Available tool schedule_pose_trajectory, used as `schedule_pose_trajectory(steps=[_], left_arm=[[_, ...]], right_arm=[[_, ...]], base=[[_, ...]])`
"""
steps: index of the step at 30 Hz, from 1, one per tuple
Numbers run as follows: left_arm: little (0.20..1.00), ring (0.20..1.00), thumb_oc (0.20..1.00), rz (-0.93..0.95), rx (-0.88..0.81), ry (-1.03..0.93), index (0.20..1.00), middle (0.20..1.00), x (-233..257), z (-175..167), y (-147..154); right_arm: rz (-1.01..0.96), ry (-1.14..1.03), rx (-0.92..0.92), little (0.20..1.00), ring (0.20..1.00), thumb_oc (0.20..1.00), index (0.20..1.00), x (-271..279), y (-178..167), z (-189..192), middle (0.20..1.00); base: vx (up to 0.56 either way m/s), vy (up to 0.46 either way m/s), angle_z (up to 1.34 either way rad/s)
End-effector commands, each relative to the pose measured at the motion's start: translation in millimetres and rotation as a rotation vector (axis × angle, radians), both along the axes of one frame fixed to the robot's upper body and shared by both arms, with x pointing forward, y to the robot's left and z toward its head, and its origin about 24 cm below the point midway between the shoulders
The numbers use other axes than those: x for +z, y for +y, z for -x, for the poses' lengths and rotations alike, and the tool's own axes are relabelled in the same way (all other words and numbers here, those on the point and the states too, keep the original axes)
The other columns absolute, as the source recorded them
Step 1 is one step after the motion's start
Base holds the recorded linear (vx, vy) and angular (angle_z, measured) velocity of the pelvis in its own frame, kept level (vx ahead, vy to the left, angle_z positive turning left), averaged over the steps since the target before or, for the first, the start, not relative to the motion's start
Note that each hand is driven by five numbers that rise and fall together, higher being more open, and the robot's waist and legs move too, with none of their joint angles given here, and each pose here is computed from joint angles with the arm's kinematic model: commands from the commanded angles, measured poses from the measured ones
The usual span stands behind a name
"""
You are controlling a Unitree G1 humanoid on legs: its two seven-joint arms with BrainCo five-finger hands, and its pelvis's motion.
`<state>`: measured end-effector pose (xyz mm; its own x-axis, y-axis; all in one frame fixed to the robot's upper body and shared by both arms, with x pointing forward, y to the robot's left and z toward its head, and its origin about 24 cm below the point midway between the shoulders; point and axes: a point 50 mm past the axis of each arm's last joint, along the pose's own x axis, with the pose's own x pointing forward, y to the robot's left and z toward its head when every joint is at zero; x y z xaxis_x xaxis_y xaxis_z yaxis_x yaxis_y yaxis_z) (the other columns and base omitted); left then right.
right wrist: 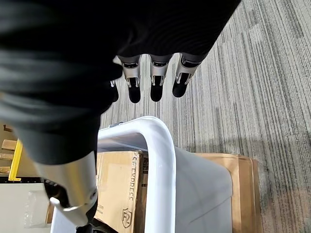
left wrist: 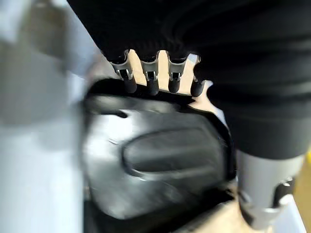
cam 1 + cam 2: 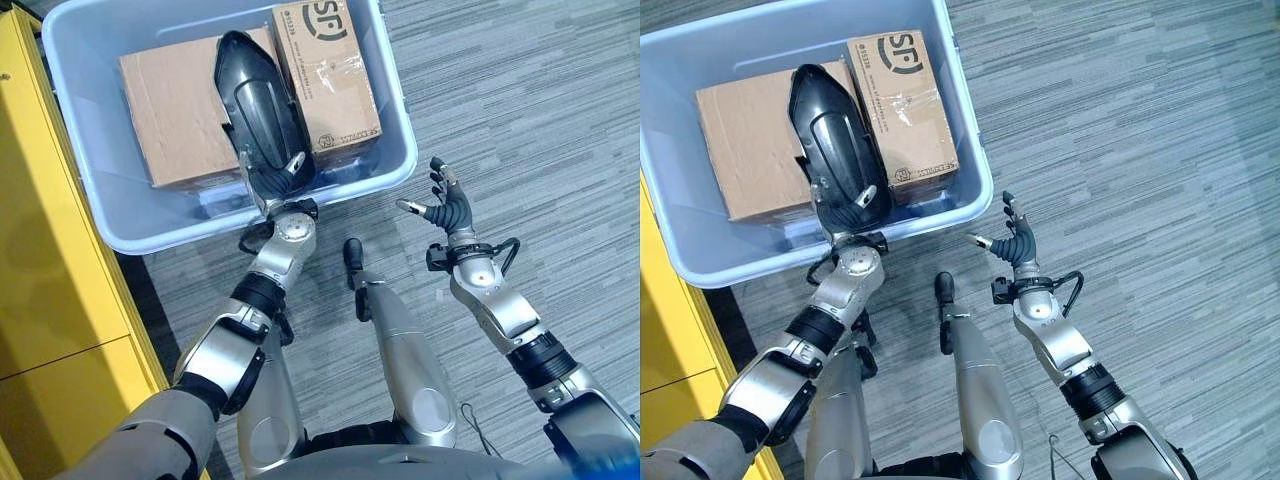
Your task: Move parts from the plastic box to the shelf.
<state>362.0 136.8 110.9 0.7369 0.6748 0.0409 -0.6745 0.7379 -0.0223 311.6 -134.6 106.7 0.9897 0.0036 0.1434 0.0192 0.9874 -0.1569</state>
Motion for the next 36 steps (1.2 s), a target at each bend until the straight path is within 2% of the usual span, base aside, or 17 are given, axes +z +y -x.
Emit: schedule_pose_trajectory(steps=[1,2,4,5,6,10,15,21,23,31,32,33,36], left_arm=[[1.000,1.000,1.000,-0.067,0.198,-0.117,1.000,1.000,20.9,3.4,13.0],[1.000,1.000,1.000,-0.107,0.324,-0.178,1.000,1.000,25.1,10.0,18.8],[1.000,1.000,1.000,-0.117,0.344,-0.191,1.000,1.000,25.7,11.3,19.5],[1.000,1.000,1.000,-0.179,0.502,-0.322,1.000,1.000,32.1,22.5,30.1],[1.000,1.000,1.000,-0.217,0.516,-0.374,1.000,1.000,35.1,25.0,31.2],[1.000,1.000,1.000,-0.279,0.497,-0.417,1.000,1.000,39.6,26.1,29.8],[1.000,1.000,1.000,-0.269,0.425,-0.383,1.000,1.000,37.5,22.1,29.1],[1.000,1.000,1.000,-0.166,0.276,-0.273,1.000,1.000,30.0,11.5,26.1],[1.000,1.000,1.000,-0.044,0.195,-0.188,1.000,1.000,17.3,8.6,19.0],[1.000,1.000,1.000,-0.012,0.104,-0.124,1.000,1.000,18.3,0.3,9.6],[1.000,1.000,1.000,0.025,0.098,-0.124,1.000,1.000,18.5,-0.3,8.4],[1.000,1.000,1.000,0.139,0.076,-0.103,1.000,1.000,14.4,-1.2,6.5],[1.000,1.000,1.000,0.148,0.089,-0.101,1.000,1.000,13.1,-0.4,4.3]], right_arm=[[-0.054,-0.100,-0.005,1.000,1.000,1.000,1.000,20.4,2.1,2.9,1.000],[-0.064,-0.097,-0.012,1.000,1.000,1.000,1.000,16.8,0.9,4.9,1.000],[-0.066,-0.096,-0.013,1.000,1.000,1.000,1.000,16.2,0.7,5.2,1.000],[-0.080,-0.090,-0.025,1.000,1.000,1.000,1.000,9.0,-1.2,7.0,1.000],[-0.086,-0.088,-0.029,1.000,1.000,1.000,1.000,5.9,-0.8,7.8,1.000],[-0.087,-0.080,-0.032,1.000,1.000,1.000,1.000,1.5,0.5,8.3,1.000],[-0.087,-0.073,-0.037,1.000,1.000,1.000,1.000,-2.7,1.1,7.7,1.000],[-0.085,-0.074,-0.041,1.000,1.000,1.000,1.000,-2.0,2.0,5.5,1.000],[-0.080,-0.056,-0.045,1.000,1.000,1.000,1.000,-3.3,4.0,4.5,1.000],[-0.079,-0.052,-0.035,1.000,1.000,1.000,1.000,4.3,3.4,0.9,1.000],[-0.077,-0.051,-0.033,1.000,1.000,1.000,1.000,4.7,3.2,0.9,1.000],[-0.069,-0.047,-0.029,1.000,1.000,1.000,1.000,5.2,3.3,0.7,1.000],[-0.074,-0.048,-0.023,1.000,1.000,1.000,1.000,7.4,5.1,0.7,1.000]], base=[[0.01,-0.102,0.00],[0.01,-0.084,0.10],[0.01,-0.052,0.14],[0.02,-0.053,0.06],[0.02,-0.058,0.02],[0.01,-0.007,0.06],[0.01,0.001,0.05],[0.00,0.000,0.01],[0.04,0.003,-0.02],[0.02,0.000,0.00],[0.00,0.000,0.00],[0.01,0.000,-0.03],[0.00,-0.016,-0.02]])
